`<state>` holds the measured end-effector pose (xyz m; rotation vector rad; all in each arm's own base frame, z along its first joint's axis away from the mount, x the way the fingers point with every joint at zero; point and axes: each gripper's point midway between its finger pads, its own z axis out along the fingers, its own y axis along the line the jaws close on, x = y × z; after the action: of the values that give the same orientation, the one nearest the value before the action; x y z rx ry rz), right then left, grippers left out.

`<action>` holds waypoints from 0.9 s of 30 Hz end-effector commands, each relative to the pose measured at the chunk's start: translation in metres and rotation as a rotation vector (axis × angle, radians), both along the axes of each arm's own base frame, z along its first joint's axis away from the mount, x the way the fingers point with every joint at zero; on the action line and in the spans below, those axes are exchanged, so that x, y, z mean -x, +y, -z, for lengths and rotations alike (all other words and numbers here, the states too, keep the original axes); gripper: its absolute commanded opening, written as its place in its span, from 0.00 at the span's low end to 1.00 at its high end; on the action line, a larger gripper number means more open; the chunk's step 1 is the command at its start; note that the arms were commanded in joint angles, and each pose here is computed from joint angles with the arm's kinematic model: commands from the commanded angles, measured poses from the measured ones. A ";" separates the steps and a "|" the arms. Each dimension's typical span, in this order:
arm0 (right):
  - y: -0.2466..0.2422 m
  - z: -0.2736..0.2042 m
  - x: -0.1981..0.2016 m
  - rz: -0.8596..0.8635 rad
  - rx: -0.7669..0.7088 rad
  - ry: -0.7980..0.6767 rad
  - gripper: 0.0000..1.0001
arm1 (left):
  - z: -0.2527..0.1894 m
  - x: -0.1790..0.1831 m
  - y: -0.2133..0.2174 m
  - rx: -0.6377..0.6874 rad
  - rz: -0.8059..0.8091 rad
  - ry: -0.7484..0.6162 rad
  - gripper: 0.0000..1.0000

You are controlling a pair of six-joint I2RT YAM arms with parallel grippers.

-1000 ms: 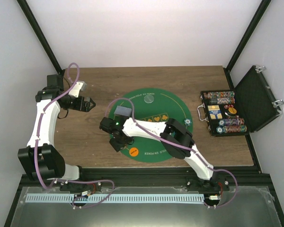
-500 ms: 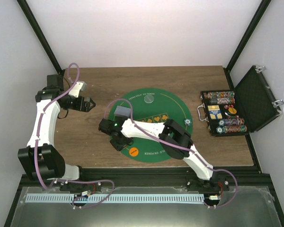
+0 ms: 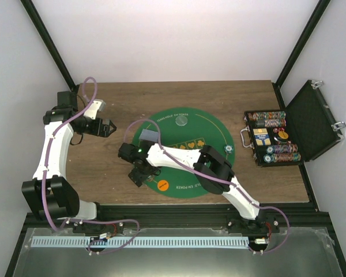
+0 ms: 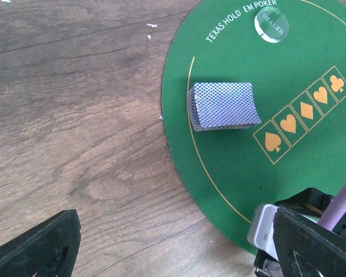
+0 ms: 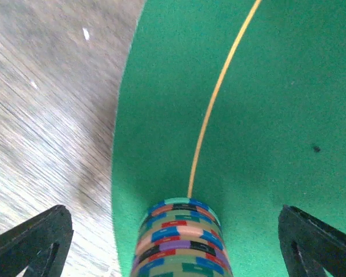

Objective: Distribute texas hold em gaming equipment

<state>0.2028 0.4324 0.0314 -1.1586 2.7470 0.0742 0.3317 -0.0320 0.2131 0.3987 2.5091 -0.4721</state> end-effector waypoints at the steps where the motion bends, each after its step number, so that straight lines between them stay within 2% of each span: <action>1: 0.022 -0.040 -0.015 -0.011 -0.102 -0.061 1.00 | -0.009 -0.001 -0.001 -0.011 0.020 -0.025 0.93; 9: 0.019 -0.126 -0.044 -0.004 -0.292 -0.130 1.00 | -0.002 0.000 -0.002 -0.001 0.025 -0.008 0.92; 16: -0.034 -0.190 -0.078 0.029 -0.480 -0.173 1.00 | 0.006 -0.002 -0.013 -0.002 0.084 0.032 0.92; 19: -0.071 -0.196 -0.090 0.070 -0.527 -0.171 1.00 | 0.010 0.011 -0.042 0.006 0.290 0.035 0.93; 21: -0.097 -0.199 -0.096 0.103 -0.551 -0.177 1.00 | 0.003 0.032 -0.072 0.070 0.545 -0.005 0.94; 23: -0.117 -0.202 -0.101 0.137 -0.572 -0.182 1.00 | -0.011 0.046 -0.093 0.134 0.773 -0.100 0.96; 25: -0.133 -0.203 -0.104 0.162 -0.573 -0.196 1.00 | -0.017 0.031 -0.100 0.142 0.844 -0.189 0.99; 27: -0.146 -0.203 -0.104 0.173 -0.573 -0.218 1.00 | -0.014 0.008 -0.106 0.110 0.873 -0.221 1.00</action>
<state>0.3112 0.2933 0.2197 -0.6967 2.4532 0.5686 0.3080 -0.1147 0.2083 1.1715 2.2982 -0.7815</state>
